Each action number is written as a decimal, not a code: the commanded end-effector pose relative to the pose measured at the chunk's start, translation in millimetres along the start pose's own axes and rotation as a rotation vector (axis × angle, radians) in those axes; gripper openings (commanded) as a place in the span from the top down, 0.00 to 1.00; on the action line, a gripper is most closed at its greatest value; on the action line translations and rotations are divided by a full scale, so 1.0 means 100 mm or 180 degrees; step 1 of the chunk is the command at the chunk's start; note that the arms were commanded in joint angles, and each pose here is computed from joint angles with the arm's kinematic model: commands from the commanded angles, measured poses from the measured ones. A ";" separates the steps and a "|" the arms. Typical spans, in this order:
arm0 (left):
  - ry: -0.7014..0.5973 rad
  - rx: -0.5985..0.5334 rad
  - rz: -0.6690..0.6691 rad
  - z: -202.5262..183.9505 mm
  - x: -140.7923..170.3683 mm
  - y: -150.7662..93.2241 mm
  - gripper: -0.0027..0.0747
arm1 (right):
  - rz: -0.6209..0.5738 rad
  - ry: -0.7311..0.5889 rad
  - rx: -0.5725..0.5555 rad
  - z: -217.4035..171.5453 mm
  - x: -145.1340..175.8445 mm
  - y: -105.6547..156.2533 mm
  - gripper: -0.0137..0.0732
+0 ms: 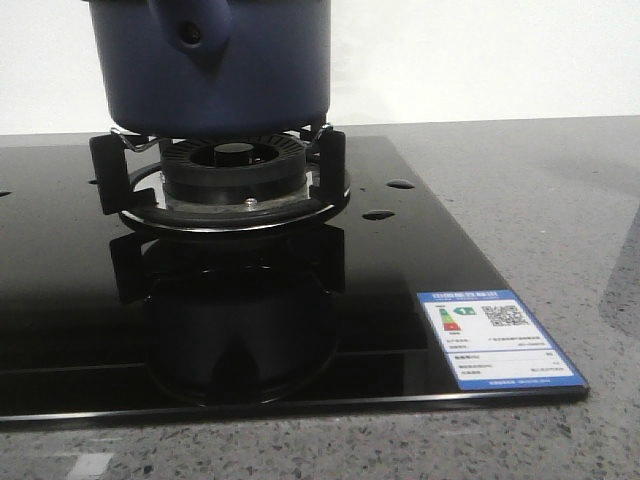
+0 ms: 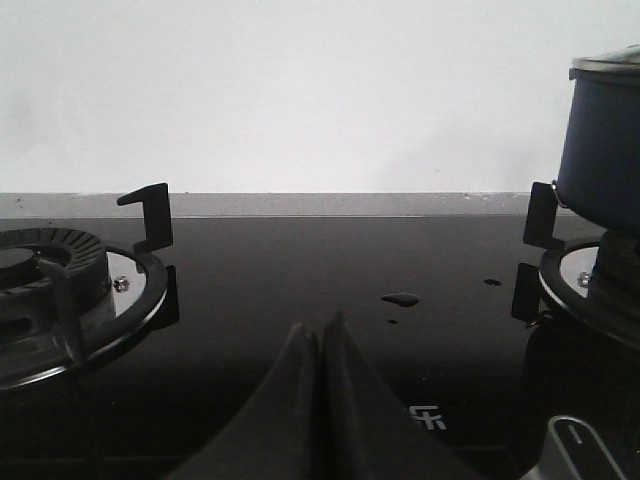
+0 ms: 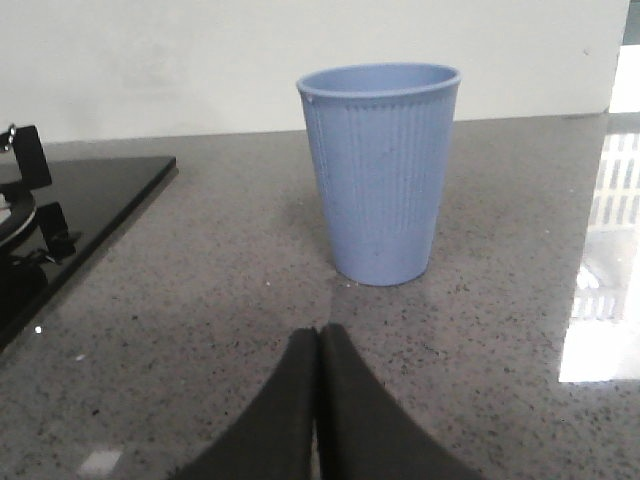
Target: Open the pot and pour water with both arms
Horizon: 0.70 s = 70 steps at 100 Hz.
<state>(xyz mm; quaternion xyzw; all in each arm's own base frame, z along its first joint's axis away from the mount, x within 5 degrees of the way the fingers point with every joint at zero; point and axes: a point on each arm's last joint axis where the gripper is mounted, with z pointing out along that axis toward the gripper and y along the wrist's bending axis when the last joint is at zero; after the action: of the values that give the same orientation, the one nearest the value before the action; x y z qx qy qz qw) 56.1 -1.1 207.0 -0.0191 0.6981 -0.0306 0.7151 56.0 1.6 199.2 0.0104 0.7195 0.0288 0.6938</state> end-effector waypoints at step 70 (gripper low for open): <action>-0.0663 0.0202 -0.1296 -0.12 -0.64 -0.05 0.99 | 0.1092 -0.0498 -0.0184 -0.08 -0.39 0.04 0.90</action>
<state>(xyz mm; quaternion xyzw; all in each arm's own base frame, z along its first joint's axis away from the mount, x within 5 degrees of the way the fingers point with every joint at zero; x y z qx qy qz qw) 50.6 -1.6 238.6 -0.1717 0.6277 -0.2165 0.7277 55.0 4.4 209.8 0.1212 0.6886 0.1650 0.6956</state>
